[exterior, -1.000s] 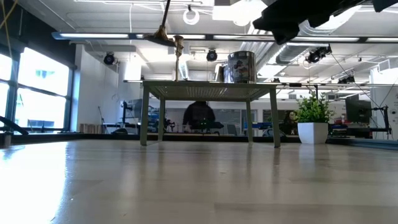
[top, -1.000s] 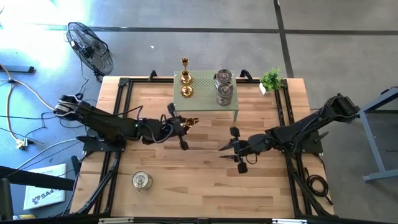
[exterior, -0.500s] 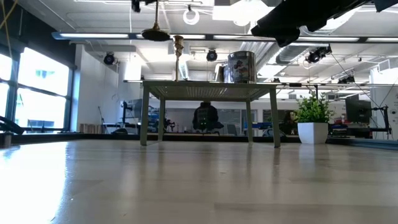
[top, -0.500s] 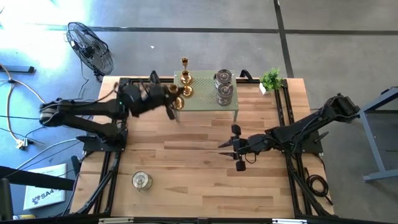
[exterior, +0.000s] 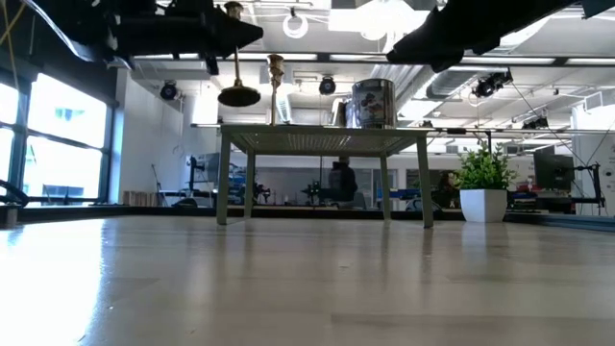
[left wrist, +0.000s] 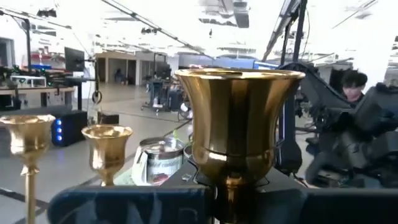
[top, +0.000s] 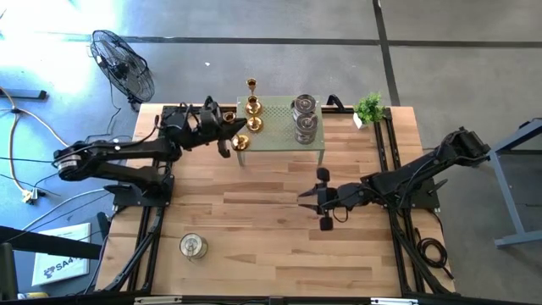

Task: Pick & Place candle stick holders
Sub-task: Put the gold candle holder on the shelf aligned with other gold candle holders

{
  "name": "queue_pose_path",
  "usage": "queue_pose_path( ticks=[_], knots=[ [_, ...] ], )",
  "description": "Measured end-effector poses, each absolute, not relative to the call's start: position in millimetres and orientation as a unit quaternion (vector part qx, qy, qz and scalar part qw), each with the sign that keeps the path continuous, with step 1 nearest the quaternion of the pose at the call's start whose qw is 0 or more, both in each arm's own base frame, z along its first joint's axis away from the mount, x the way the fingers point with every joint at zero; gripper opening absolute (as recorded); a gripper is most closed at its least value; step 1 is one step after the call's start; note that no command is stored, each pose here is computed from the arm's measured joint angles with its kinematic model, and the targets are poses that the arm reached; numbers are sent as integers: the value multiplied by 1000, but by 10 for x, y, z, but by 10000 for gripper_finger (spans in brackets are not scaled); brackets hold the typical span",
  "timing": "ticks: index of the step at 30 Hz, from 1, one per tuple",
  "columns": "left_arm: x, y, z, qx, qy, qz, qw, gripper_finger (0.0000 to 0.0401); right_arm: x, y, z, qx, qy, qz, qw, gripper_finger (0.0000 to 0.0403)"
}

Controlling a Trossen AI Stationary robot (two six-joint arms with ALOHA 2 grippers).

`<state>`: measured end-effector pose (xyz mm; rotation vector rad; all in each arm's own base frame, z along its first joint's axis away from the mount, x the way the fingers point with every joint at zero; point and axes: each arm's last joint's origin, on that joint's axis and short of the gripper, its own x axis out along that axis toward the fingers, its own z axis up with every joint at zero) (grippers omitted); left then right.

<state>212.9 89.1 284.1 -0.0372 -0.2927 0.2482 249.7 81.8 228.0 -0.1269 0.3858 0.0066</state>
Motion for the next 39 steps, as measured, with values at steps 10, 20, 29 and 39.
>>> queue_pose_path(
  ticks=[10,20,29,39],
  knots=[
    [2307,963,2644,-15,-126,124,984,10,2499,795,2285,-81,189,-32,978,114],
    [2354,997,2586,-5,-122,141,982,19,2499,795,2285,-81,188,-32,978,114],
    [2318,1104,2603,-8,-122,150,981,22,2497,795,2279,-81,191,-30,978,114],
    [2436,1168,2460,-16,-130,137,982,10,2495,795,2277,-81,192,-30,977,114]
  ],
)
